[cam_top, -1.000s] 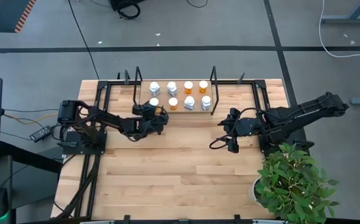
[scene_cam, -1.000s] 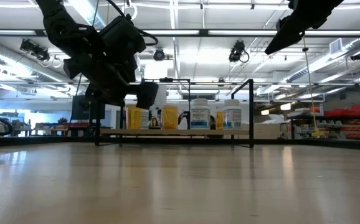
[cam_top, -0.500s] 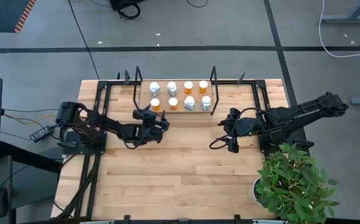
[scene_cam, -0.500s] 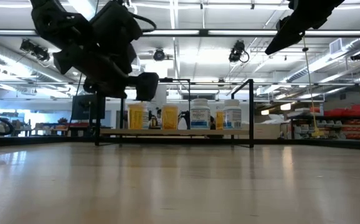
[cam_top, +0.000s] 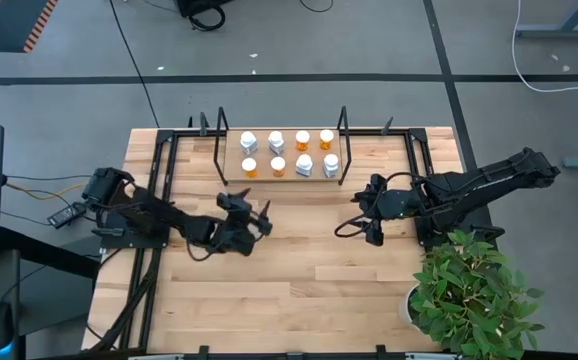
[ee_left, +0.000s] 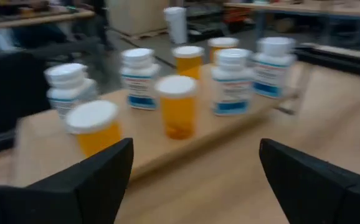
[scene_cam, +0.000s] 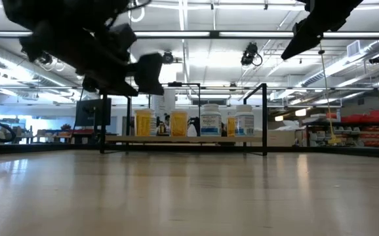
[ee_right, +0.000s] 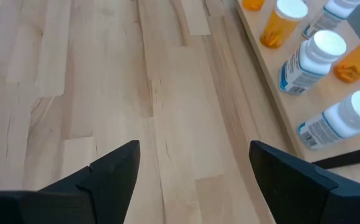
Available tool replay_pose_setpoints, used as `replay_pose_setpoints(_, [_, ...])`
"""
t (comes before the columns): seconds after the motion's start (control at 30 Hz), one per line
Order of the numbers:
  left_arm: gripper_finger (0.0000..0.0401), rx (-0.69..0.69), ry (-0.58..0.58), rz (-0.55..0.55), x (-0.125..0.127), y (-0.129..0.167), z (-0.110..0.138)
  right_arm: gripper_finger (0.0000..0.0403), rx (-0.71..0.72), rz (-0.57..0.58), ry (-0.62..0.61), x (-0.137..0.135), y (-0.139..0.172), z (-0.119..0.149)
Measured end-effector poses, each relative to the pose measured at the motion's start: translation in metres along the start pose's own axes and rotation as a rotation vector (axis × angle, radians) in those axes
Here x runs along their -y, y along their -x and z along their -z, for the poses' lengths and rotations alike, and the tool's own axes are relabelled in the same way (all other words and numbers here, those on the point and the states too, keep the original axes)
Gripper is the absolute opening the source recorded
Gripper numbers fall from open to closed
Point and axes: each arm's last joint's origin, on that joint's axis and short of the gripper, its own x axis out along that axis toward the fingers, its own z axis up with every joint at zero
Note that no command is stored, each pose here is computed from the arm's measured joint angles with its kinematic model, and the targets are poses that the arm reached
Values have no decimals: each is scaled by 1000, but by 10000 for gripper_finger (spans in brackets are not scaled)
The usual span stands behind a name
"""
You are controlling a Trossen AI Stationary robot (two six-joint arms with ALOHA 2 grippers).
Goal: Pick and place medicine bottles onto shelf by color
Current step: Return to Home Position
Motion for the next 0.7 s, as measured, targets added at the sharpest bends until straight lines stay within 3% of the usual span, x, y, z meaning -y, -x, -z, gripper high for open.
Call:
replay_pose_setpoints(0.17, [315,-64,56,198,3,24,-17,309,4,-1,-99,0,0,0])
replay_pose_setpoints(0.23, [281,-92,13,299,1,29,-30,308,15,1,-113,0,0,-1])
replay_pose_setpoints(0.33, [203,-115,-58,432,-11,32,-54,299,49,32,-113,0,0,-4])
replay_pose_setpoints(0.47, [47,-121,-127,521,-38,34,-84,272,82,57,-104,3,-1,-7])
replay_pose_setpoints(0.5, [25,-121,-142,537,-45,34,-90,263,84,60,-98,4,-1,-8])
replay_pose_setpoints(0.7, [5,-95,-181,600,-74,35,-105,184,81,71,-64,8,-1,-9])
